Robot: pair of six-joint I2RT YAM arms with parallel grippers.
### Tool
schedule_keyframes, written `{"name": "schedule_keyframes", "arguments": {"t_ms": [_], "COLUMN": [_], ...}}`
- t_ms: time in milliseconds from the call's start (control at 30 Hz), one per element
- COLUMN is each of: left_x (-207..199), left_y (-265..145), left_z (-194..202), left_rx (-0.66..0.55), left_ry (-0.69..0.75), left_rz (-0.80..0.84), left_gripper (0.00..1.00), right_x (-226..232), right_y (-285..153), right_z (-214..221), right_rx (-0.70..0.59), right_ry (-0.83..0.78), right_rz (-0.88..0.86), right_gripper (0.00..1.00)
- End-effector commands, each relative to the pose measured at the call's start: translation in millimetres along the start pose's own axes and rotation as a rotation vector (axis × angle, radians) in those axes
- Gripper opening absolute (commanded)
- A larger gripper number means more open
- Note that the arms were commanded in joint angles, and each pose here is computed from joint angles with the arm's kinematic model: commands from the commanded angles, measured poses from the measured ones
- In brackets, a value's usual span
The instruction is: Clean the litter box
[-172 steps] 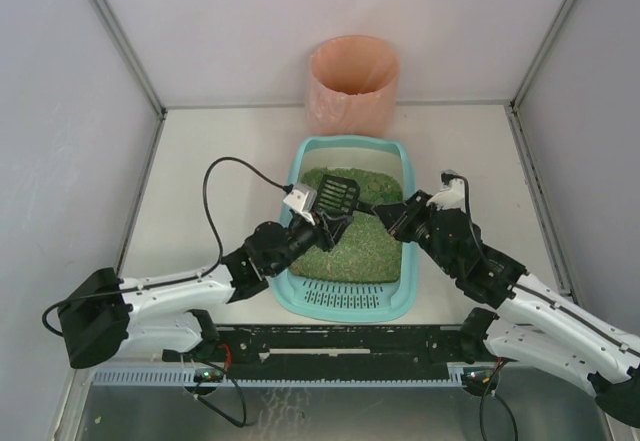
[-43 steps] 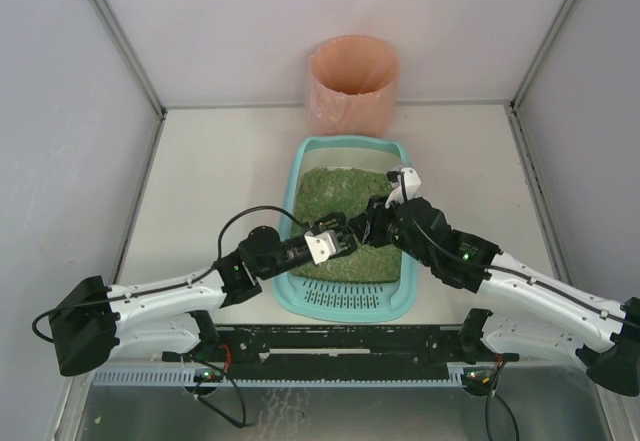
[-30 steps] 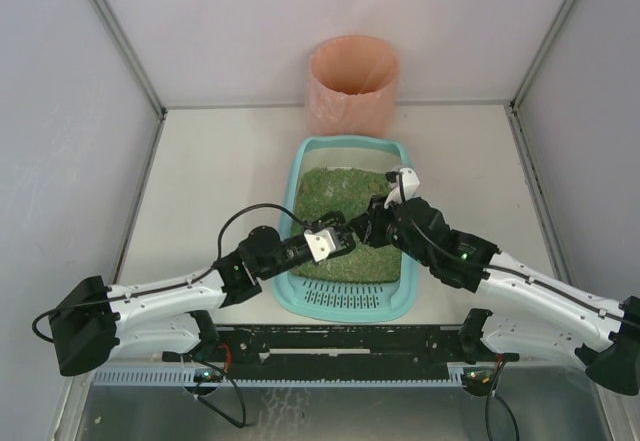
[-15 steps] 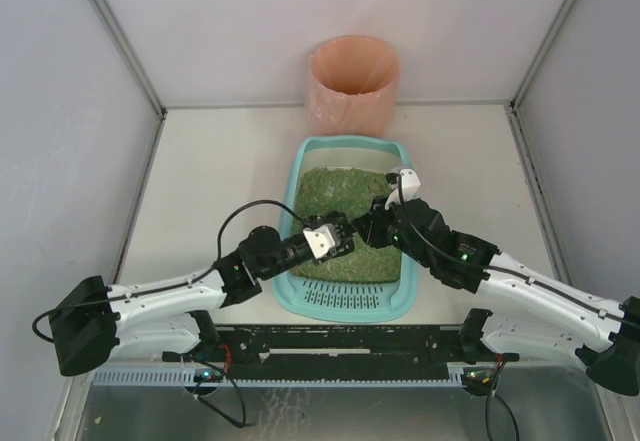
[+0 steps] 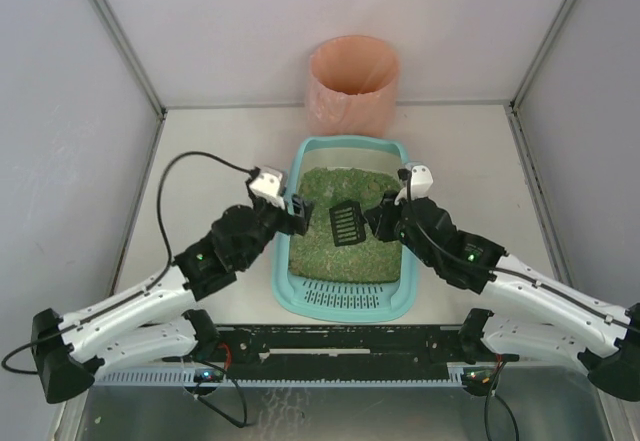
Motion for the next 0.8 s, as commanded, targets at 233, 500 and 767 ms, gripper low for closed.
{"name": "schedule_keyframes", "arguments": {"t_ms": [233, 500, 767], "left_x": [71.5, 91.5, 127.7], "left_y": [-55.9, -82.4, -106.9], "left_z": [23.0, 21.4, 15.7], "left_rx": [0.276, 0.358, 0.246], "left_ry": [-0.210, -0.074, -0.106], "left_rz": [-0.224, -0.274, -0.515], "left_gripper": [0.81, 0.86, 0.87], "right_x": [-6.5, -17.8, -16.8], "right_y": [13.1, 38.6, 66.5], "right_z": [-39.3, -59.6, -84.0], "right_rx": [-0.098, -0.026, 0.014], "right_ry": [-0.055, -0.288, -0.478], "right_rz": [0.157, 0.272, 0.500], "right_gripper": [0.00, 0.00, 0.00]}}
Point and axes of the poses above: each gripper's point midway between its finger pads, its own y axis out along the fingers, its own x axis along the line the jaws close on, z = x × y, the point moved 3 cm from there along -y, back along the fingers, and after that the axes turned 14 degrees about y, right-handed, at the moved point
